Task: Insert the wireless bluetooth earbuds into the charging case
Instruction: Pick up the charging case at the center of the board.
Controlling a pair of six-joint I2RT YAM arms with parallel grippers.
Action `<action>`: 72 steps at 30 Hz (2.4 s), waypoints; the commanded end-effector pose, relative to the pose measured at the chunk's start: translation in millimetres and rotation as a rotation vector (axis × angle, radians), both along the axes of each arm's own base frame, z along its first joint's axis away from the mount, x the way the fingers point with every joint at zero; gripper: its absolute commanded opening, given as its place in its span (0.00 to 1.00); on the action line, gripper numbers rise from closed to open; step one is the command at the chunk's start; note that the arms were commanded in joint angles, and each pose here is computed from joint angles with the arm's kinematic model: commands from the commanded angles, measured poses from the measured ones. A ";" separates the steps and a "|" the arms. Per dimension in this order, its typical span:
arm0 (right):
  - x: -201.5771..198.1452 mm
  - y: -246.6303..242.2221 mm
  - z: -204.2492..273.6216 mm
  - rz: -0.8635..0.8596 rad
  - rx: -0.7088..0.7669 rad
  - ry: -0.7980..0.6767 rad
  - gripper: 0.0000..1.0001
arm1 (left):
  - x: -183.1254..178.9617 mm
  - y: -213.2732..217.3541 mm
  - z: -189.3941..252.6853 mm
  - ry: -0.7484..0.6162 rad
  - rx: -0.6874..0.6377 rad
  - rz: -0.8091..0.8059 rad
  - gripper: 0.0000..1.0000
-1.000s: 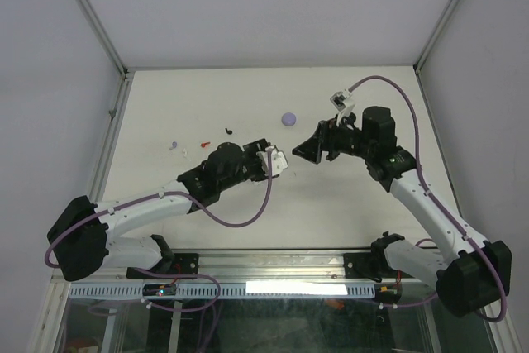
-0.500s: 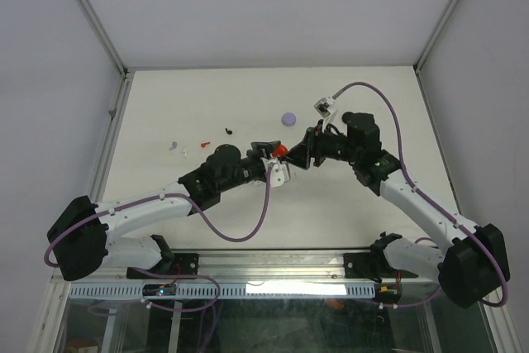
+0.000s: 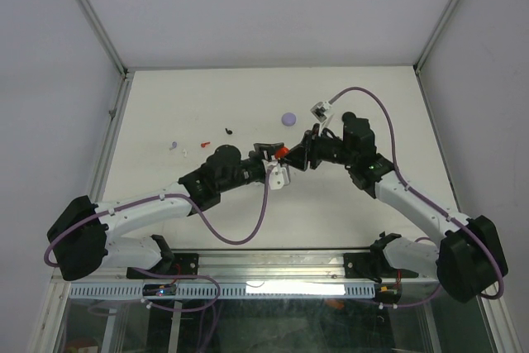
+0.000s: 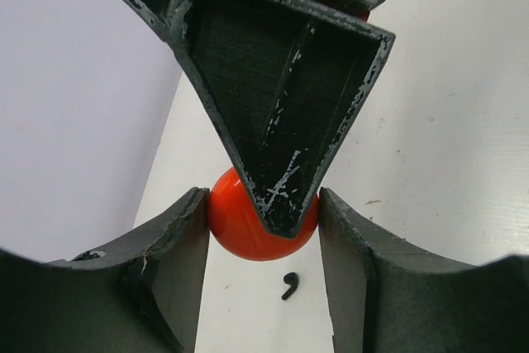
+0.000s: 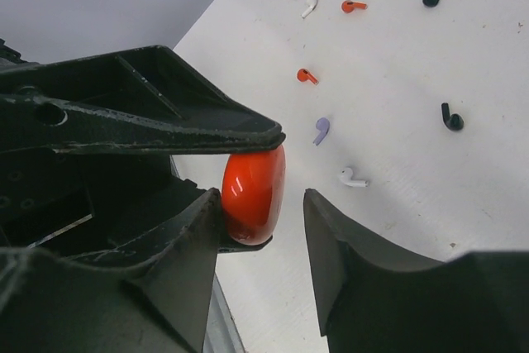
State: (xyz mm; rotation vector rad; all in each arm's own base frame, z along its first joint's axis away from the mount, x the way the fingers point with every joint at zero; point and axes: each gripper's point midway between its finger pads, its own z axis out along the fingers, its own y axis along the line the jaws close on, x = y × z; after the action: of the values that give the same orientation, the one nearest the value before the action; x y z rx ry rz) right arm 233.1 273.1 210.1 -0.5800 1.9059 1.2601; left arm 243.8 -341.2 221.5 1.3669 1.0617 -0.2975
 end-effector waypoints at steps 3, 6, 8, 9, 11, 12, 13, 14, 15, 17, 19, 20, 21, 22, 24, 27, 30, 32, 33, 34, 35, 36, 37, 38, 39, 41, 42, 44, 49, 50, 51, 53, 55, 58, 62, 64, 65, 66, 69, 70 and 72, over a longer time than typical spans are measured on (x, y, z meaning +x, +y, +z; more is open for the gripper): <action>-3.3 10.2 14.3 0.063 0.051 -0.079 0.39 | -12.3 -10.5 36.1 -0.085 -0.069 -0.081 0.19; -6.9 10.3 13.2 0.085 0.044 -0.082 0.30 | -13.5 -10.2 36.3 -0.092 -0.057 -0.083 0.20; -10.0 9.3 12.7 0.101 0.034 -0.092 0.30 | -13.3 -8.0 35.6 -0.107 -0.038 -0.081 0.20; -11.4 8.9 13.6 0.109 0.028 -0.097 0.30 | -13.8 -7.8 34.7 -0.111 -0.026 -0.084 0.20; -13.5 7.6 12.3 0.121 0.007 -0.096 0.33 | -13.9 -7.2 30.5 -0.122 0.015 -0.091 0.20; -14.0 6.9 12.0 0.126 -0.004 -0.098 0.34 | -13.8 -7.2 30.1 -0.128 0.031 -0.092 0.19; -14.8 6.6 12.7 0.133 -0.011 -0.098 0.34 | -14.3 -7.1 28.9 -0.131 0.045 -0.094 0.19; -15.3 6.6 13.3 0.139 -0.017 -0.098 0.35 | -14.7 -7.0 27.8 -0.135 0.056 -0.096 0.19; -16.1 6.4 14.1 0.144 -0.020 -0.097 0.35 | -15.4 -7.2 27.0 -0.141 0.065 -0.099 0.19; -17.5 7.1 15.2 0.156 -0.019 -0.095 0.35 | -16.7 -7.5 26.7 -0.151 0.080 -0.106 0.19; -18.5 7.7 15.9 0.164 -0.019 -0.092 0.35 | -16.9 -7.4 25.6 -0.159 0.094 -0.107 0.19; -18.8 8.0 16.0 0.167 -0.020 -0.089 0.35 | -17.3 -7.4 24.9 -0.164 0.101 -0.108 0.19; -18.7 7.9 15.9 0.168 -0.021 -0.086 0.35 | -17.6 -7.3 24.7 -0.169 0.108 -0.109 0.19; -18.5 8.1 15.9 0.170 -0.023 -0.084 0.35 | -17.6 -7.2 24.8 -0.174 0.113 -0.109 0.19; -18.0 8.4 14.0 0.171 -0.028 -0.078 0.34 | -18.8 -7.4 23.7 -0.180 0.124 -0.114 0.18; -18.1 9.7 13.4 0.176 -0.025 -0.073 0.34 | -21.1 -9.1 21.6 -0.188 0.138 -0.124 0.18; -18.4 11.1 10.5 0.186 -0.027 -0.067 0.29 | -24.0 -10.9 21.6 -0.199 0.144 -0.131 0.19; -18.6 11.2 7.8 0.191 -0.031 -0.064 0.23 | -24.9 -11.6 20.3 -0.204 0.150 -0.131 0.22; -19.0 11.3 6.2 0.196 -0.034 -0.064 0.18 | -25.1 -11.4 19.7 -0.206 0.154 -0.129 0.25; -19.3 11.3 5.2 0.200 -0.035 -0.065 0.13 | -25.2 -11.0 19.3 -0.208 0.158 -0.125 0.28; -19.8 11.5 4.6 0.205 -0.036 -0.069 0.08 | -24.8 -10.0 18.8 -0.209 0.160 -0.119 0.33; -20.5 11.6 4.6 0.214 -0.037 -0.079 0.02 | -25.0 -8.9 20.1 -0.211 0.158 -0.113 0.39; -21.1 11.5 4.9 0.222 -0.038 -0.090 0.00 | -24.8 -7.2 20.7 -0.209 0.155 -0.103 0.45; -21.2 11.2 5.7 0.227 -0.039 -0.105 0.00 | -24.7 -5.3 22.6 -0.205 0.145 -0.093 0.51; -21.1 11.0 6.6 0.232 -0.041 -0.121 0.00 | -24.6 -3.2 25.0 -0.198 0.133 -0.081 0.56; -20.8 10.2 10.9 0.236 -0.042 -0.161 0.00 | -24.1 2.3 31.1 -0.185 0.105 -0.052 0.63; -19.7 10.0 12.1 0.233 -0.046 -0.179 0.00 | -24.0 5.5 33.6 -0.180 0.094 -0.038 0.65; -16.6 8.5 16.8 0.222 -0.045 -0.228 0.00 | -24.5 11.9 38.1 -0.168 0.072 -0.014 0.68; -14.0 6.7 33.1 0.210 -0.022 -0.345 0.00 | -29.2 28.0 47.9 -0.084 -0.011 0.045 0.73; -13.3 6.1 36.4 0.205 -0.017 -0.372 0.00 | -30.6 30.6 49.9 -0.061 -0.030 0.054 0.73; -13.6 5.7 39.7 0.202 -0.011 -0.399 0.00 | -32.3 32.5 50.7 -0.032 -0.048 0.061 0.73; -15.3 4.9 44.8 0.208 0.001 -0.448 0.00 | -34.9 37.4 55.6 0.024 -0.101 0.076 0.73; -17.8 5.2 51.5 0.223 0.014 -0.484 0.00 | -39.6 40.3 63.2 0.084 -0.163 0.058 0.73; -20.8 6.1 55.8 0.253 0.023 -0.542 0.00 | -42.9 46.8 80.4 0.153 -0.256 0.028 0.73; -20.0 5.4 56.7 0.261 0.019 -0.627 0.00 | -45.2 56.1 101.2 0.275 -0.383 -0.029 0.74; -24.4 6.2 60.5 0.285 0.036 -0.686 0.00 | -46.5 58.4 112.0 0.365 -0.448 -0.093 0.75; -24.6 6.2 62.9 0.286 0.043 -0.703 0.00 | -47.1 57.5 112.5 0.411 -0.463 -0.108 0.76; -24.6 6.6 65.3 0.287 0.048 -0.718 0.00 | -46.8 56.9 113.4 0.445 -0.474 -0.119 0.76; -25.4 7.6 69.2 0.294 0.057 -0.733 0.00 | -45.2 56.2 113.3 0.539 -0.509 -0.149 0.77; -25.9 7.9 69.9 0.299 0.059 -0.733 0.00 | -46.1 56.0 112.7 0.568 -0.520 -0.168 0.77; -27.7 9.0 71.1 0.311 0.067 -0.728 0.00 | -49.0 55.8 109.6 0.623 -0.534 -0.215 0.77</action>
State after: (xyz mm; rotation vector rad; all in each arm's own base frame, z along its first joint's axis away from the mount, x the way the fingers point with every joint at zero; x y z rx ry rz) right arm 210.5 279.2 247.6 -1.1076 1.3666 1.1088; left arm 218.7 -277.2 305.0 0.9220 1.2900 -0.8748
